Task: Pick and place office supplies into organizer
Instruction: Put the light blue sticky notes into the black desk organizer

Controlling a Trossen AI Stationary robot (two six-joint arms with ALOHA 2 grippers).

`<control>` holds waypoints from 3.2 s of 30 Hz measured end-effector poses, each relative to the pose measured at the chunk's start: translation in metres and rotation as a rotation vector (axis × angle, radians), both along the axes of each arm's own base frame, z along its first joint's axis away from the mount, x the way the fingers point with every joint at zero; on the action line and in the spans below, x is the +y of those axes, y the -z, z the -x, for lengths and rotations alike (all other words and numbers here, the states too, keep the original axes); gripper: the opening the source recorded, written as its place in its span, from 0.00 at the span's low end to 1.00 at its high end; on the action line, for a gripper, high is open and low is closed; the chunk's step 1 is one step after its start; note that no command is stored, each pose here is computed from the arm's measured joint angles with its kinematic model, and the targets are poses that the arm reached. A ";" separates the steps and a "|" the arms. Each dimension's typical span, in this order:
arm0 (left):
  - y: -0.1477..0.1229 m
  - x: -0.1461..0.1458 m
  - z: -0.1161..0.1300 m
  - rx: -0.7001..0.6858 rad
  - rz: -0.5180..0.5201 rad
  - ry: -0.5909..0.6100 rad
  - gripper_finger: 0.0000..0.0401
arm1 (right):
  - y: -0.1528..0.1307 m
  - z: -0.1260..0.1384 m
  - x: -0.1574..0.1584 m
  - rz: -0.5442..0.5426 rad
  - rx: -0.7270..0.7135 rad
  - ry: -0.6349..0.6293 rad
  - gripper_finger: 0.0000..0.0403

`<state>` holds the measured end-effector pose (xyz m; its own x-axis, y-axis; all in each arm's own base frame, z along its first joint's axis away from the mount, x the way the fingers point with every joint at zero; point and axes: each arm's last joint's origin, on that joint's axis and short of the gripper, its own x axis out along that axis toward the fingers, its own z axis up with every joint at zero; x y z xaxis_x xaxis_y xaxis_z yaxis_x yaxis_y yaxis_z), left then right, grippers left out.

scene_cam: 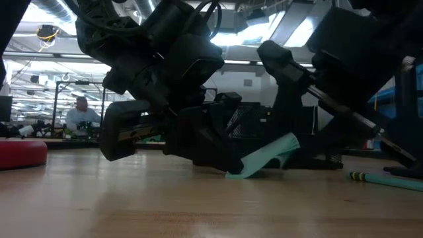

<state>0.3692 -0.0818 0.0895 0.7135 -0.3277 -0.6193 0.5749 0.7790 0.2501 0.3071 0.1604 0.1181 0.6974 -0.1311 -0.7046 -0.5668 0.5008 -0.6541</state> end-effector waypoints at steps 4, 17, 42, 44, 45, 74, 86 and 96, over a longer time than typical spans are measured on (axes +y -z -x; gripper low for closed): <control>0.000 0.000 0.000 0.000 0.000 0.000 0.00 | -0.002 -0.003 0.002 -0.024 -0.033 -0.005 0.42; 0.000 0.000 0.000 0.000 0.002 0.003 0.00 | -0.007 -0.012 -0.007 -0.061 -0.084 0.019 0.42; 0.000 0.001 0.000 0.010 0.018 -0.013 0.00 | -0.005 -0.001 0.007 0.013 -0.054 -0.043 0.42; 0.000 0.001 0.000 0.011 0.021 -0.016 0.00 | -0.005 0.001 0.010 0.026 -0.062 -0.039 0.42; 0.000 0.001 0.000 0.011 0.021 -0.016 0.00 | -0.006 0.001 0.011 0.033 -0.066 -0.036 0.42; 0.000 0.005 -0.001 0.022 0.044 -0.051 0.01 | -0.004 0.011 0.021 0.033 -0.060 -0.006 0.18; 0.000 0.005 -0.001 0.023 0.044 -0.051 0.01 | -0.004 0.012 0.022 0.045 -0.056 -0.014 0.04; -0.001 0.007 -0.001 0.028 0.056 -0.045 0.07 | -0.011 0.015 0.021 0.079 -0.082 0.024 0.01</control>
